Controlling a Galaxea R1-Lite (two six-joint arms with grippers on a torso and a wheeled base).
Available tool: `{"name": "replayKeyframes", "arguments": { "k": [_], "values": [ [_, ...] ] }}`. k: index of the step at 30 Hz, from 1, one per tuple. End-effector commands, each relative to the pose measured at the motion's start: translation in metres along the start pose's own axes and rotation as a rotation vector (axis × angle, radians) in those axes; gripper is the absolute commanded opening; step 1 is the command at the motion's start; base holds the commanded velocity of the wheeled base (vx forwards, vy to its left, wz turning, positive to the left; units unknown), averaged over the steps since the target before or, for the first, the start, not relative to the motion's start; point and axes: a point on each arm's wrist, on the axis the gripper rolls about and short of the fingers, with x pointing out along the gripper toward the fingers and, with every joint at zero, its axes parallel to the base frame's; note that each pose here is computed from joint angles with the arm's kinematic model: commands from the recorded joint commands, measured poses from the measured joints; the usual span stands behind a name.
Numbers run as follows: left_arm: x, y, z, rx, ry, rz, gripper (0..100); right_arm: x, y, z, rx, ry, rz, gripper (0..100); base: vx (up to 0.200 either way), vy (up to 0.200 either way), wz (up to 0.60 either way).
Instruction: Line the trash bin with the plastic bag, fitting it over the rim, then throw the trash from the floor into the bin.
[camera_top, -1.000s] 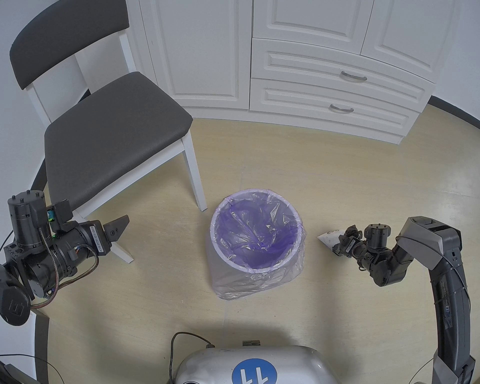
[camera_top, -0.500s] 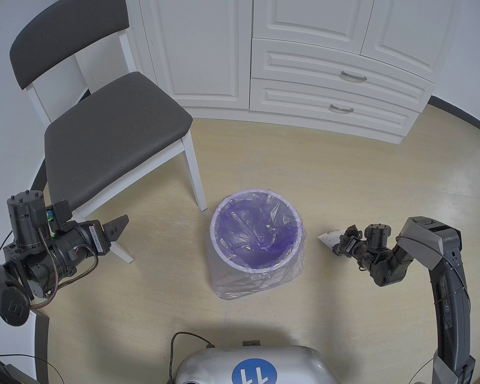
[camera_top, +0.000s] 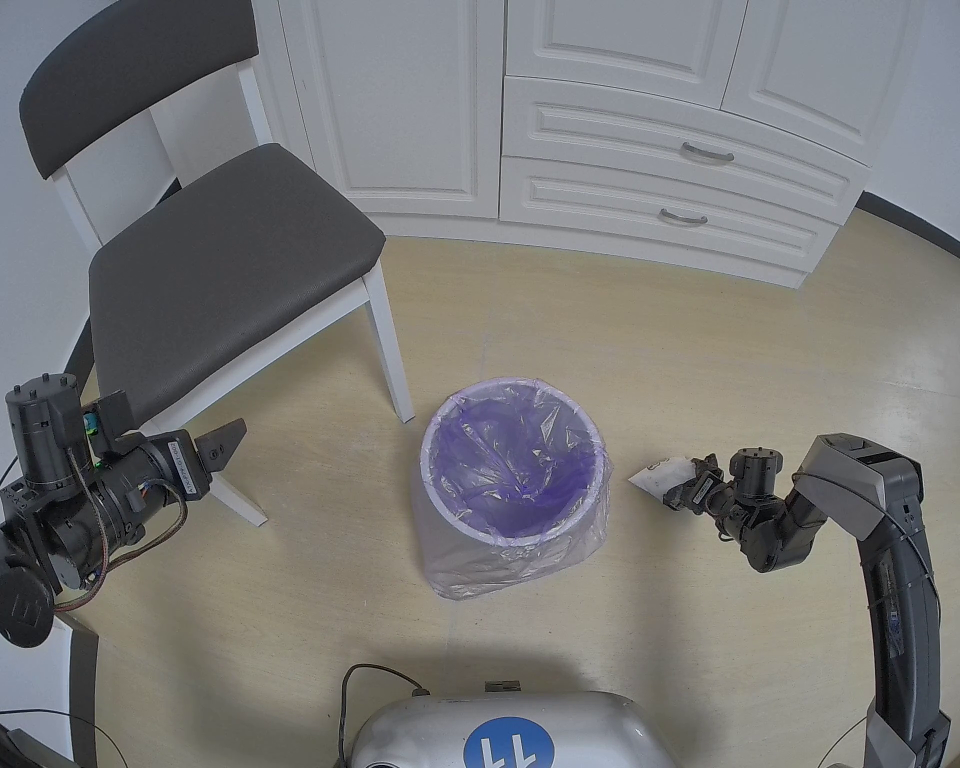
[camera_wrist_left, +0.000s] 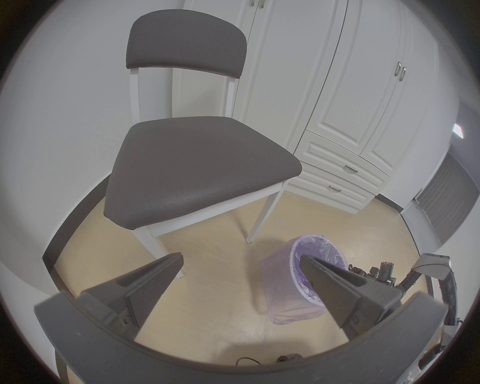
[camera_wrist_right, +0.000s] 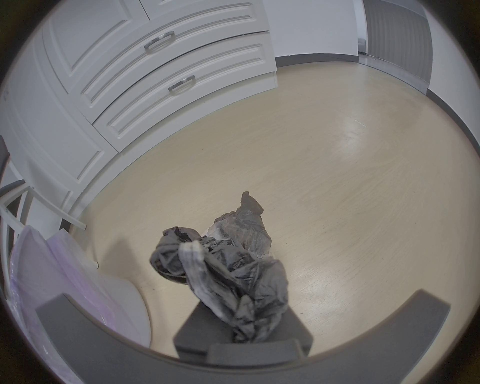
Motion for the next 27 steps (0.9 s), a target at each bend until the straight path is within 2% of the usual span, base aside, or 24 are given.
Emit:
{"name": "replayKeyframes", "arguments": {
  "k": [1,6,11,14,15,18,22,26,27],
  "values": [
    [-0.006,0.002,0.007,-0.006,-0.038,0.007,100,0.0,0.0,0.0,0.0,0.001,0.0,0,0.0,0.0,0.0],
    [-0.019,0.002,0.015,0.008,-0.083,-0.007,100,0.001,-0.001,0.001,0.007,0.006,-0.007,0,0.0,0.0,0.0],
    [-0.034,0.001,0.016,0.081,-0.117,-0.016,100,0.004,0.001,0.001,0.059,0.041,-0.031,0,0.0,0.0,0.0],
    [-0.039,0.002,0.015,0.116,-0.123,-0.015,100,0.011,0.003,-0.006,0.048,0.042,-0.092,0,0.0,0.0,0.0],
    [-0.041,0.002,0.013,0.141,-0.118,-0.011,100,0.011,0.002,-0.008,0.028,0.046,-0.156,0,0.0,0.0,0.0],
    [-0.043,0.003,0.012,0.17,-0.118,-0.008,100,0.012,0.004,-0.007,-0.021,0.058,-0.203,0,0.0,0.0,0.0],
    [-0.05,0.003,0.014,0.182,-0.139,-0.01,100,-0.003,0.006,0.007,-0.17,0.029,-0.279,0,0.0,0.0,0.0],
    [-0.054,0.003,0.016,0.18,-0.157,-0.015,100,-0.024,0.019,0.015,-0.207,0.001,-0.257,0,0.0,0.0,0.0],
    [-0.056,0.003,0.018,0.179,-0.168,-0.017,100,-0.037,0.026,0.015,-0.219,-0.001,-0.23,0,0.0,0.0,0.0]
  ]
}}
